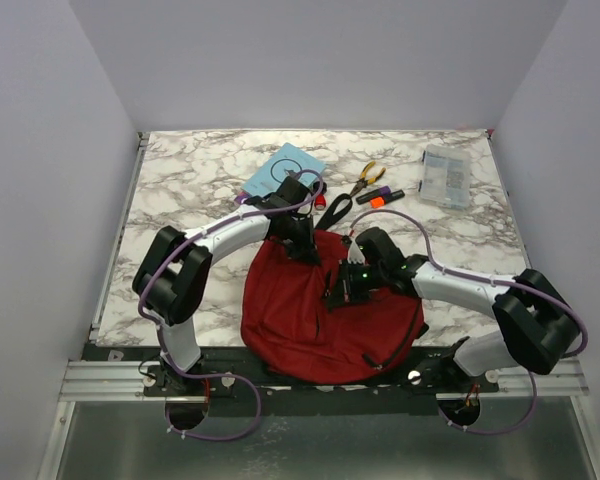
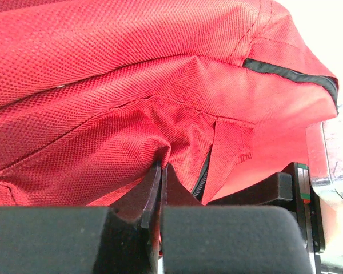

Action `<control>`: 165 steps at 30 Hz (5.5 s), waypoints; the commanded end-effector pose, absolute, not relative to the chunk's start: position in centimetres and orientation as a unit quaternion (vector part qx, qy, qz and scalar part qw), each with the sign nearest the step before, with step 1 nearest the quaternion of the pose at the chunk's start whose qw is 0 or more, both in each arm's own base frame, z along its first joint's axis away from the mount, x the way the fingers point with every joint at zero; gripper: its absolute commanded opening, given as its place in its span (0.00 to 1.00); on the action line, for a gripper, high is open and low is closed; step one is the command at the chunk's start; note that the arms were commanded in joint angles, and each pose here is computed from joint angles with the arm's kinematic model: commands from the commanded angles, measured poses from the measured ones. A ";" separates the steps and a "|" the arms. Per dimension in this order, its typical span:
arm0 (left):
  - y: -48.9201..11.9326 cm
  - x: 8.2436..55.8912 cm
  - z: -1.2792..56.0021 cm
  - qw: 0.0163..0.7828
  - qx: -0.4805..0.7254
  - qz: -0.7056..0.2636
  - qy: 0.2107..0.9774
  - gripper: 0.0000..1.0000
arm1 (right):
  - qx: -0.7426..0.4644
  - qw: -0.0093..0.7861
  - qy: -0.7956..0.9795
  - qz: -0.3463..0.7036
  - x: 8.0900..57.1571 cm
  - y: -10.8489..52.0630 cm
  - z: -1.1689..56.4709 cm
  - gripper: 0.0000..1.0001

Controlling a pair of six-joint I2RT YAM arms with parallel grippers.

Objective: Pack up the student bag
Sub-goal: Unzip the student bag at the center of the board, then pick up the stationery from the center of the board.

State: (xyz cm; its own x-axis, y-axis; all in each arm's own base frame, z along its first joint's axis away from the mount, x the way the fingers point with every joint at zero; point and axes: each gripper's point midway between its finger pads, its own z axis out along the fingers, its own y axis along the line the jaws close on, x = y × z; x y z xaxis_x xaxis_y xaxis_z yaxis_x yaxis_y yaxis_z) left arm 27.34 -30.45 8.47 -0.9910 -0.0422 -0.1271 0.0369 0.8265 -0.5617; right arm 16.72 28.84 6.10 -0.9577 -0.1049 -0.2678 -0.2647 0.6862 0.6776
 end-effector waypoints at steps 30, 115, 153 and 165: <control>-27.8 33.5 14.9 0.234 -0.115 -0.368 0.893 0.00 | -0.136 -0.022 0.932 0.336 7.8 32.0 5.2 0.01; -26.3 29.3 23.0 0.340 0.130 -0.298 0.882 0.98 | 0.351 0.278 0.893 -0.034 47.7 9.1 3.1 0.61; -29.0 26.4 19.7 0.256 0.175 -0.279 0.909 0.90 | 0.172 0.258 0.950 0.018 40.6 9.2 0.7 0.01; -29.7 22.8 15.2 0.153 0.195 -0.286 0.926 0.82 | 0.105 0.323 0.935 0.106 36.1 10.4 8.8 0.01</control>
State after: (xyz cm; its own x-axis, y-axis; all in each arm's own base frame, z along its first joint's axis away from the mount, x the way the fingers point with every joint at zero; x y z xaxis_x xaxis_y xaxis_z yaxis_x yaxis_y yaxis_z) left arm 24.87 -29.56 17.24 -0.8381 0.2277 -0.4958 0.4626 0.7784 -0.4245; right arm 37.44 9.53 6.57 -0.7637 0.3120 -0.5652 0.2267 0.9493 0.2177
